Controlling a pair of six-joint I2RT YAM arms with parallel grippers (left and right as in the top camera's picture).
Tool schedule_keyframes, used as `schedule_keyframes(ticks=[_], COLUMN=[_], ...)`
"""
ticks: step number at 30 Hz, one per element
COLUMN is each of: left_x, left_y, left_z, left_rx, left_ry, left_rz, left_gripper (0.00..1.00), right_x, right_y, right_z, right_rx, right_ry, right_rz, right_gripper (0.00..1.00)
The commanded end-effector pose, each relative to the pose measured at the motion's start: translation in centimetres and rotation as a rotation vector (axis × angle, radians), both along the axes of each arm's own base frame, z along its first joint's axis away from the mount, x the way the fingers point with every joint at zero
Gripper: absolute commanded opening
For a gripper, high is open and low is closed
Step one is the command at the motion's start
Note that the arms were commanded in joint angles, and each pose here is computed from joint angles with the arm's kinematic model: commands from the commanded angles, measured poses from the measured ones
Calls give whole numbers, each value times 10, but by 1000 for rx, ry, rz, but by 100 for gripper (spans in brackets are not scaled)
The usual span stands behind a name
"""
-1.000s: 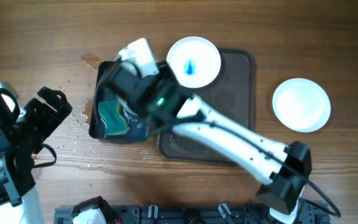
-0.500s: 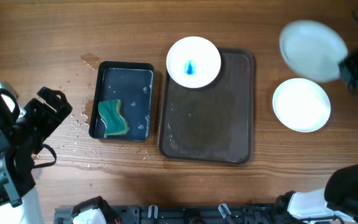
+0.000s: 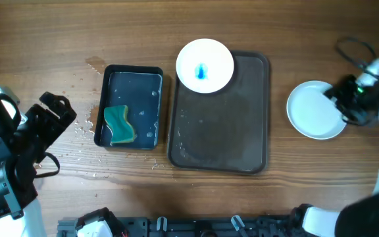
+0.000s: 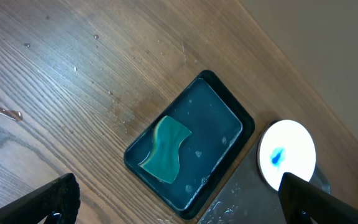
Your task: Clean dirty plates on tray and stack at the side
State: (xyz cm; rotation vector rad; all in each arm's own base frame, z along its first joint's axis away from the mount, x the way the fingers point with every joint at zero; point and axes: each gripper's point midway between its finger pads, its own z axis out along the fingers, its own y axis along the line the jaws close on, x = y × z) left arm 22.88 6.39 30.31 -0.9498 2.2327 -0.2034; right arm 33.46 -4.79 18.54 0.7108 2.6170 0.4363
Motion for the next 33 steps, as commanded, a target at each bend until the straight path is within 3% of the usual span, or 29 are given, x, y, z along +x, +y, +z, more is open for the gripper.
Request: schedule_keyframes(ticks=[1,3,6,11,14,15,17,19,22,24,27,30,33], left_x=[-1,-1,-1,-1,-1,-1,-1,-1,-1,-1,-1,-1,-1], left_y=[3,3,3,3,3,3,3,3,3,3,3,3,1], left_z=[7,7,7,7,7,7,7,7,7,7,7,7,7], left_rx=[14,14,13,14,14,14,14,14,14,14,14,14,3], left_ry=[-20,-20,-20,-20,-20,-20,-20,-20,-20,-20,-20,-20,-24], left_rz=[17,17,17,17,17,17,17,17,17,17,17,17,7], left_gripper=[100,100,100,100,100,100,100,100,100,100,100,100,100], right_x=[16,37,89,156,168,171,173,161,137,99,35,-17,-57], right_y=[102,147,183,187,200,199,200,194,175,162,147,140,167], right_z=[36,27,-24,-135,-164,-171,-177,-171,-106,-42,-4,-40,-127], right_rx=[-88,-216,-351,-311,-182,-173,-162,-161,-163,-159,-132,-100,87], right_ry=[-129,-165,-185,-161,-173,-166,-162,-110,-100,-100,4,186,317], right_rz=[402,533,625,559,538,504,482,459,435,413,336,247,149], right_gripper=[50,47,47,51,50,43,8,4,4,4,4,4,4])
